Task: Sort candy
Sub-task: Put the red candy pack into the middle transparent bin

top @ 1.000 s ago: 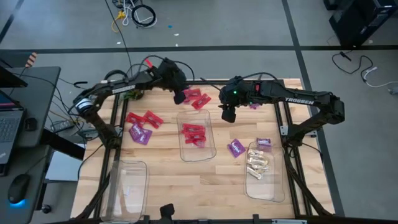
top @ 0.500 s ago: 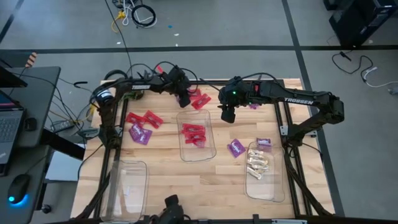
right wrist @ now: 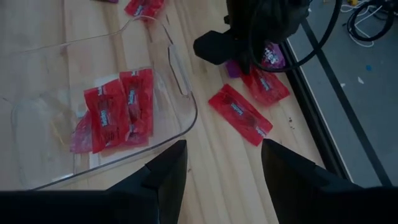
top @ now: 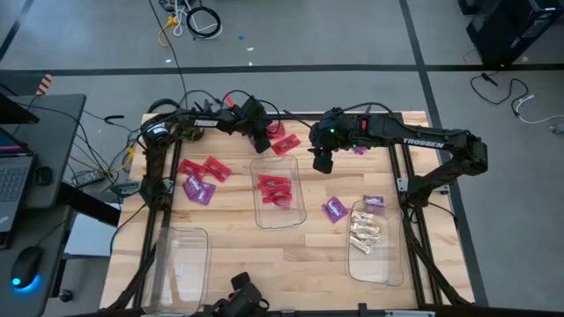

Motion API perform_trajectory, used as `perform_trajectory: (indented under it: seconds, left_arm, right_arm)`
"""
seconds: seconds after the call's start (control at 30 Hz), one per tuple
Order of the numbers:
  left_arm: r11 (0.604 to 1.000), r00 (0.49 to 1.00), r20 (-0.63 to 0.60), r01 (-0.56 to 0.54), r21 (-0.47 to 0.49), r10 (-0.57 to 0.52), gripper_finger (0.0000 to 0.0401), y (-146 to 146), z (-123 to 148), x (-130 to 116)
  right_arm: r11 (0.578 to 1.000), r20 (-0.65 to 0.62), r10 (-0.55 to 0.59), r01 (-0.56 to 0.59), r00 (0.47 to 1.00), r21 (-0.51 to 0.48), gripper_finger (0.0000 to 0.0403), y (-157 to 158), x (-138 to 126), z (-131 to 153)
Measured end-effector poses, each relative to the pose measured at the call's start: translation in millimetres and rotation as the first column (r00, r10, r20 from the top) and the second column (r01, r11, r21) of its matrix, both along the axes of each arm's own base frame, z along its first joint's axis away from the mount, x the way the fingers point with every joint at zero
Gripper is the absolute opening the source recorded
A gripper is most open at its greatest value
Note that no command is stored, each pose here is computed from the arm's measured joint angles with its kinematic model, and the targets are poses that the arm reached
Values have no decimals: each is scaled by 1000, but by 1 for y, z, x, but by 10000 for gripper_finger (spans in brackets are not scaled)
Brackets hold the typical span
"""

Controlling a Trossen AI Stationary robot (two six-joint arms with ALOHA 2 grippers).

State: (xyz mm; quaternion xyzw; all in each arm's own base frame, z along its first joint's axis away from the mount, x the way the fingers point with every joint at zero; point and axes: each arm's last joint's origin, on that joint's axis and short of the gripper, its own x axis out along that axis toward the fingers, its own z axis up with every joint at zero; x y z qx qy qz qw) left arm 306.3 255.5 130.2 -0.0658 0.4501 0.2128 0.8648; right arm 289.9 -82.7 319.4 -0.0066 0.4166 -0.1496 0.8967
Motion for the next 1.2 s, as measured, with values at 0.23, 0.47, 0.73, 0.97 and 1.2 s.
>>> perform_trajectory:
  seconds: [0.23,0.47,0.73,0.97,1.2]
  left_arm:
    - [1000,1000,2,-3,5,3,11,4,7,4]
    - [997,997,75,-6,72,0,2,5,47,2]
    - [994,980,184,68,83,-82,1,-24,116,-14]
    - [970,945,215,238,57,-244,0,-84,159,-17]
    - [932,924,182,354,-76,-336,0,-141,153,-4]
  right_arm:
    - [1000,0,0,0,1000,0,185,0,0,0]
    - [1000,-16,7,-7,1000,-14,181,0,-2,0]
    - [1000,-12,0,0,1000,-14,181,0,-8,5]
    - [1000,-36,-9,8,999,-5,181,-2,-9,-7]
    - [1000,-44,-11,11,999,-4,181,-3,-9,-23]
